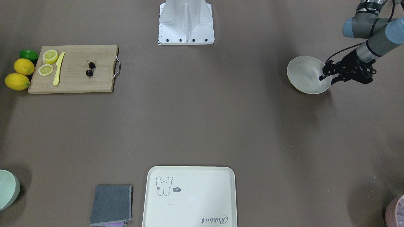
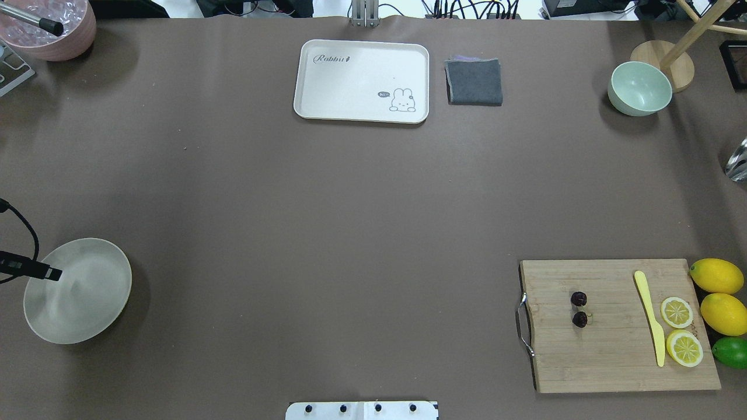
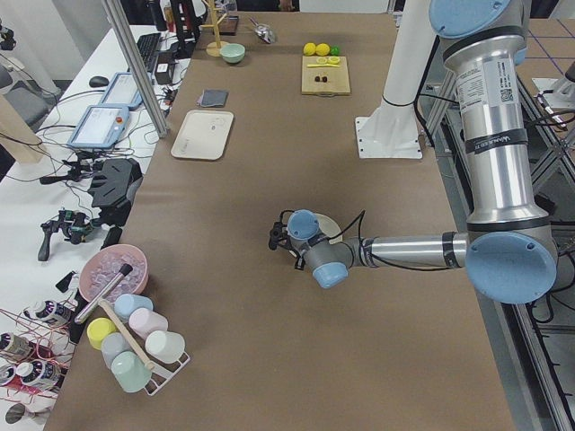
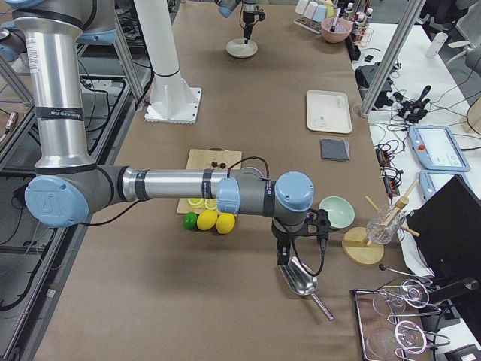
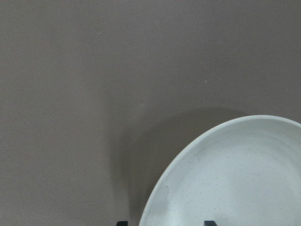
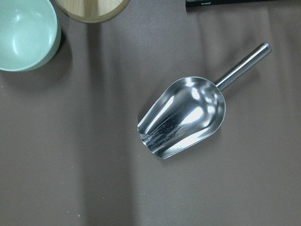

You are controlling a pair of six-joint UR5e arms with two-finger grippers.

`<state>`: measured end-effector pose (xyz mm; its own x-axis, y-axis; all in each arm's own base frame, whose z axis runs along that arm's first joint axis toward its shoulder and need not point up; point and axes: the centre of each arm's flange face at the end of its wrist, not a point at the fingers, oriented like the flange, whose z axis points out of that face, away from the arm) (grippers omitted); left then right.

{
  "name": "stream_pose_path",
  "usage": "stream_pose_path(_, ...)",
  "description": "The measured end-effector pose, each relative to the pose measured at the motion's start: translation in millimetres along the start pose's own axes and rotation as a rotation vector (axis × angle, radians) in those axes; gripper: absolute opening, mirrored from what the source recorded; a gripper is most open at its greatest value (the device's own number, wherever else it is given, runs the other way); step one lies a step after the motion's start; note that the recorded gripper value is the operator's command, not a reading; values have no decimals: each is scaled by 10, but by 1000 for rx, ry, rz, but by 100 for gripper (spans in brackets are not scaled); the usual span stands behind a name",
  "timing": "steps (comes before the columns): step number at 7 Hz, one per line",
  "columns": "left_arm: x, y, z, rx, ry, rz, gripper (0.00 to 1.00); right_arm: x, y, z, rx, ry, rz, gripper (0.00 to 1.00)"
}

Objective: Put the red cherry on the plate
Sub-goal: 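Move the left gripper over the white bowl toward the white plate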

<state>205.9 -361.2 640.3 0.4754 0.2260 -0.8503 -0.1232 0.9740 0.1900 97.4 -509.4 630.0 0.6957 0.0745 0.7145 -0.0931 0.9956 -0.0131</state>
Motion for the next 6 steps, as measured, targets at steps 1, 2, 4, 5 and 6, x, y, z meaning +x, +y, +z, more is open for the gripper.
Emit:
stream_pose_path(1, -15, 29, -6, 1, 4, 4, 0, 17, 19, -6, 1, 0, 3, 100)
stream_pose_path(2, -41, 73, -17, 3, 8, 7, 0, 42, 41, -7, 2, 0, 8, 100)
stream_pose_path(4, -76, 157, -64, 14, 26, 19, 0, 86, 70, -16, 3, 0, 16, 100)
stream_pose_path(5, -47, 161, -103, 3, 54, 19, 0, 115, 88, -28, 6, -1, 21, 100)
stream_pose_path(6, 0, 111, -180, -11, 97, 15, 0, 140, 100, -45, 9, -2, 26, 100)
